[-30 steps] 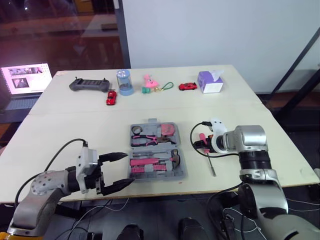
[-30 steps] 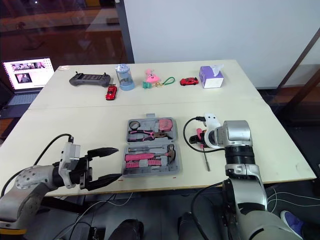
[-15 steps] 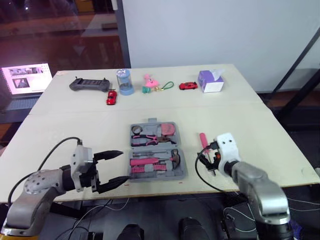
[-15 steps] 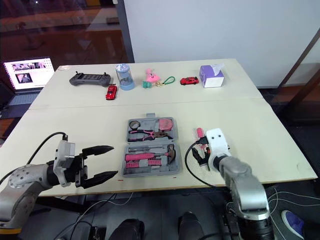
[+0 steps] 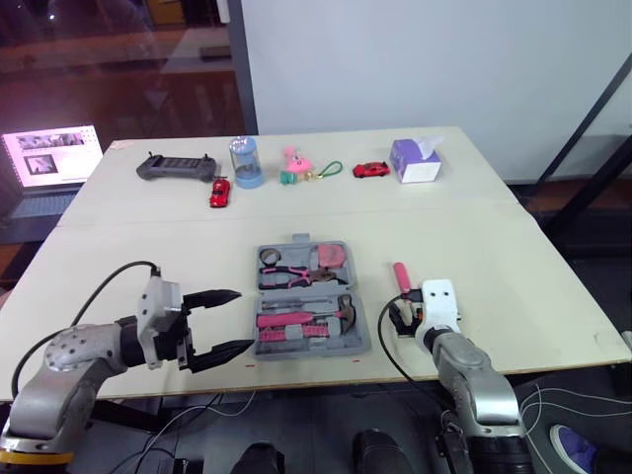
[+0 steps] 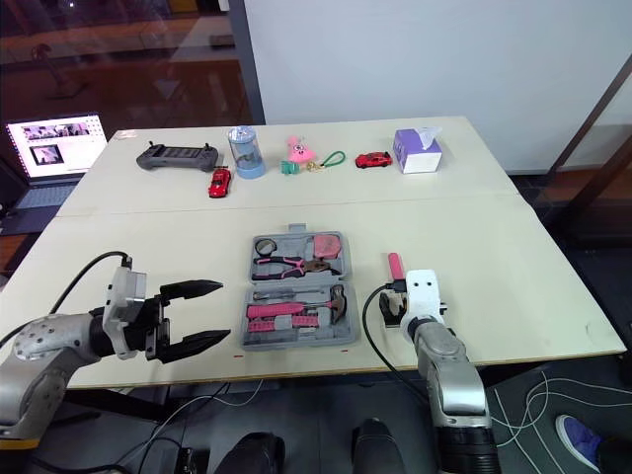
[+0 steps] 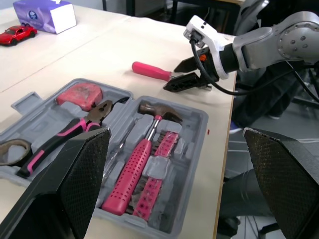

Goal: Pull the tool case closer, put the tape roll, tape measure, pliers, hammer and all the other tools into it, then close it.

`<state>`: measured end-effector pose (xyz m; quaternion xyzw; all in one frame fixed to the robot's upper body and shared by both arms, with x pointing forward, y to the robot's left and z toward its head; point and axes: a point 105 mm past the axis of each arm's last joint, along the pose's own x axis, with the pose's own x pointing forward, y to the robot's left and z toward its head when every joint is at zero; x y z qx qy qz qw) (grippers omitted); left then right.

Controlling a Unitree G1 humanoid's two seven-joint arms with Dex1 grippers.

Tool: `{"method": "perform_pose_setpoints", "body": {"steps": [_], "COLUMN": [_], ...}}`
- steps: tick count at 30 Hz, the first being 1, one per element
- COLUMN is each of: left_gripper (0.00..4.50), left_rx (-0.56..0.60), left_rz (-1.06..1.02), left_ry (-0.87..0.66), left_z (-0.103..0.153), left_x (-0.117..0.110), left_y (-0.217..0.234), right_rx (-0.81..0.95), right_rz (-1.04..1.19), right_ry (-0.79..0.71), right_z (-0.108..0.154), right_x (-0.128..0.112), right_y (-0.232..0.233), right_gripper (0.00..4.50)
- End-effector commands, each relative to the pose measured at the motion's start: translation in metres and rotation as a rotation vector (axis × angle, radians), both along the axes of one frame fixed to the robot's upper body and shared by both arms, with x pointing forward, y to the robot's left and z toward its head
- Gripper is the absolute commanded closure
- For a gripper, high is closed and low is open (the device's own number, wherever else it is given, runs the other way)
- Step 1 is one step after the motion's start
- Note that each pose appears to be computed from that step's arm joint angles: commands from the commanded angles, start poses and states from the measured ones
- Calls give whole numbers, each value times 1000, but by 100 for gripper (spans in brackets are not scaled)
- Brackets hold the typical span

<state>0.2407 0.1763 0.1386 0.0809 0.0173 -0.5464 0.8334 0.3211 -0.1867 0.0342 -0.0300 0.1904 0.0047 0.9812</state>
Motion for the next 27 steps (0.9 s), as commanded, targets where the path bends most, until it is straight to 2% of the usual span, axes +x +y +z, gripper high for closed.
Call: {"method": "perform_pose_setpoints", "body": {"steps": [1,3,5,7,12,13,22,27], "left_gripper": [0,0,0,0,0,0,0,0], "left_rx": [-2,0,3,3,5,5,6,7], "left_rz": [0,1,2,1,-1,-1,2,19], "left_ry": [-38,-38,-37,-37,-32,-30,-26,-25], "left_z": [11,11,11,11,10,10,10,11], "left_x": [-1,-1,-1,-1,-1,-1,-1,1], "left_y": [2,2,3,2,1,1,2,6], "right_rx": [11,24,26,24,22,22,-91,-182], "right_rz": [-23,-15,-14,-17,-26,-27,64,271], "right_ry": [21,15,13,13,9,9,-55,-131], "right_z": [-10,-9,-9,-9,-9,-9,13,57], "right_x": [-2,-1,0,1,4,5,10,11], "right_y": [-6,-5,-5,-6,-8,-9,-8,15], "right_gripper": [3,3,58,134,389,417,416,416]}}
